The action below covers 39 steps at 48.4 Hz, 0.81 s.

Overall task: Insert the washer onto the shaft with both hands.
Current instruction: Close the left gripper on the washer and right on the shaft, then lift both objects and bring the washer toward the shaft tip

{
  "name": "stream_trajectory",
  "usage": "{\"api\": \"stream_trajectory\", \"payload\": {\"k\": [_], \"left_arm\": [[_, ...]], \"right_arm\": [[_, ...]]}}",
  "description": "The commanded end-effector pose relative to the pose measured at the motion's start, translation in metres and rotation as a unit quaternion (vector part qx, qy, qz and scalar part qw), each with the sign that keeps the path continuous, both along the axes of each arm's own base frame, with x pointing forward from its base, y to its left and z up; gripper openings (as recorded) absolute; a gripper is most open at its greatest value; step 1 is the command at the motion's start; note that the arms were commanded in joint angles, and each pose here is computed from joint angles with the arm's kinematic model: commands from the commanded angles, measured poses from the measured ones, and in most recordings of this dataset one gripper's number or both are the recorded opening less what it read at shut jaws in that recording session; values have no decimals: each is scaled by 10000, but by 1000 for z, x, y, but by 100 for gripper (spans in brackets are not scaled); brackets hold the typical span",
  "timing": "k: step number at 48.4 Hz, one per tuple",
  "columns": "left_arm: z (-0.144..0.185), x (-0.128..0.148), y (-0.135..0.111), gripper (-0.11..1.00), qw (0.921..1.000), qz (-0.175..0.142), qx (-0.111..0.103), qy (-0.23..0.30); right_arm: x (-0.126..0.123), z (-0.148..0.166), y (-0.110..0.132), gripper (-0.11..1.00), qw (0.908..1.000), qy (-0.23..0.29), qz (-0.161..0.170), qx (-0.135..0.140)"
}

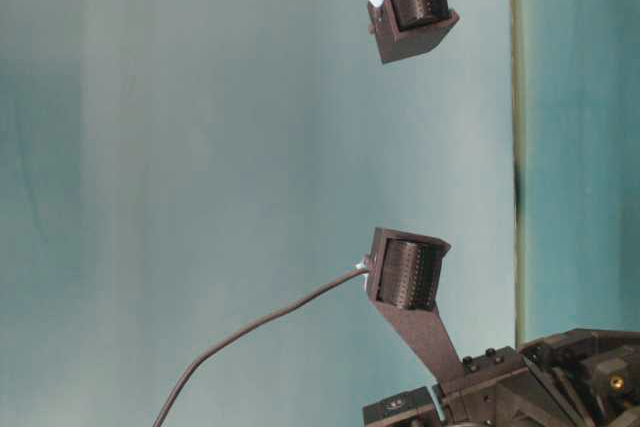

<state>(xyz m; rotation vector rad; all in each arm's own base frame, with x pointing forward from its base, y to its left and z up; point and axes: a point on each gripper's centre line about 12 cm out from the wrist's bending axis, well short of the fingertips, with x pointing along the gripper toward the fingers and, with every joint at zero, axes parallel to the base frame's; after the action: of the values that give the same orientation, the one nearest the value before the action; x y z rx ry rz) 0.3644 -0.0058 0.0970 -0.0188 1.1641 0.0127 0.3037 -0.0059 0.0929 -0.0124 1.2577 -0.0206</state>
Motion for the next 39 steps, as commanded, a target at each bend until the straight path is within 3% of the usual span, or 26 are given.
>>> {"api": "stream_trajectory", "payload": {"k": [1, 39], "left_arm": [[2, 1, -1, 36, 10000, -28, 8, -38], [2, 1, -1, 36, 10000, -21, 5, -38]], "right_arm": [[-2, -2, -5, 1, 10000, 55, -7, -28], [-2, -2, -1, 1, 10000, 62, 26, -19]]}}
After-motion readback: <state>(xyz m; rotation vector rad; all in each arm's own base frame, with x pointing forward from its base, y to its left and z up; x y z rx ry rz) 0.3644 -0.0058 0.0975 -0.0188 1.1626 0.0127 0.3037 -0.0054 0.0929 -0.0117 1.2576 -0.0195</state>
